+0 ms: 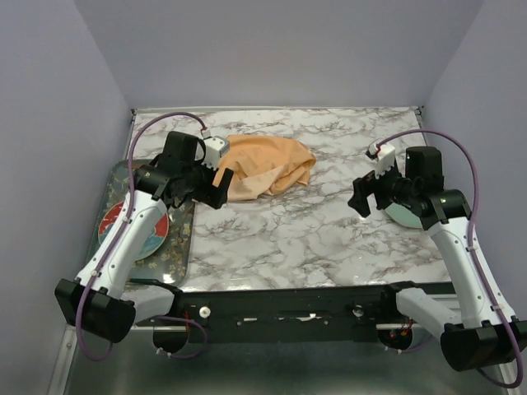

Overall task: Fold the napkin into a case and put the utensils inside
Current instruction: Move the crumpled napkin to the corner of the board.

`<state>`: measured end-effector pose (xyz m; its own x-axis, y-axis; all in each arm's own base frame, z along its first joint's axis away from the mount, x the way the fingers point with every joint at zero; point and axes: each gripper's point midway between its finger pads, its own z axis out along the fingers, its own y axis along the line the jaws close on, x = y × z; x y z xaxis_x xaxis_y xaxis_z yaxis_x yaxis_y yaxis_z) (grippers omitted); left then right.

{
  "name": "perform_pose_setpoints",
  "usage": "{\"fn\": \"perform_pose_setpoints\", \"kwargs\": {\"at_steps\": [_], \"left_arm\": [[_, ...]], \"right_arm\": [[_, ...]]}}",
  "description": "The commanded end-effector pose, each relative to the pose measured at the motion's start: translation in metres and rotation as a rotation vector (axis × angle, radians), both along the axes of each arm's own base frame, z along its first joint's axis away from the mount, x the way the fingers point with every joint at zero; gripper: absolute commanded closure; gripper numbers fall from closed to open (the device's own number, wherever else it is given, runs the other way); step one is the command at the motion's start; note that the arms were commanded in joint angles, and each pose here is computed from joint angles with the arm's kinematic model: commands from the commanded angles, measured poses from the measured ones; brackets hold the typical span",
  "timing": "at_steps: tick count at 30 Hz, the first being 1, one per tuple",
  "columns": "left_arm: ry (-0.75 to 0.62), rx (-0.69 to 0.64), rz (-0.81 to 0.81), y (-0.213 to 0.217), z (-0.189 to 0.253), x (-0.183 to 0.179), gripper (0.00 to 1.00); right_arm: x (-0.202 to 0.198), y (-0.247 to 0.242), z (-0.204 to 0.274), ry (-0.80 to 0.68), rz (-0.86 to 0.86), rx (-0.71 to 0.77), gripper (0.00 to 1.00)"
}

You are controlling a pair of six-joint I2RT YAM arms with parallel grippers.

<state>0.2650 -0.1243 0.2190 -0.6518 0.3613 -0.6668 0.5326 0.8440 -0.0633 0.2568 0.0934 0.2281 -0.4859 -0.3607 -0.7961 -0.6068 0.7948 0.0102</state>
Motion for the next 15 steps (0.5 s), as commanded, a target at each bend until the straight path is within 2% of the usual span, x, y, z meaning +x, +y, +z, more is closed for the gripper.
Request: {"fn": "perform_pose_setpoints", "kwargs": {"at_steps": [1,9,12,15], "left_arm": [[-0.062,-0.011,-0.047,-0.014,0.017,0.033,0.01],[-0.117,0.053,-0.104,-0.046,0.006,0.078,0.01],[-0.121,0.056,-0.162,-0.066,-0.002,0.082,0.01],[-0.139,0.120,-0.241,-0.088,-0.019,0.080,0.01]], "right_arm": [[-0.006,0.003,-0.007,0.046,0.038,-0.003,0.00],[-0.004,-0.002,-0.015,0.070,0.021,-0.030,0.00],[-0.001,-0.005,-0.016,0.068,0.012,-0.051,0.00],[0.001,-0.007,-0.019,0.077,0.005,-0.061,0.00]]}}
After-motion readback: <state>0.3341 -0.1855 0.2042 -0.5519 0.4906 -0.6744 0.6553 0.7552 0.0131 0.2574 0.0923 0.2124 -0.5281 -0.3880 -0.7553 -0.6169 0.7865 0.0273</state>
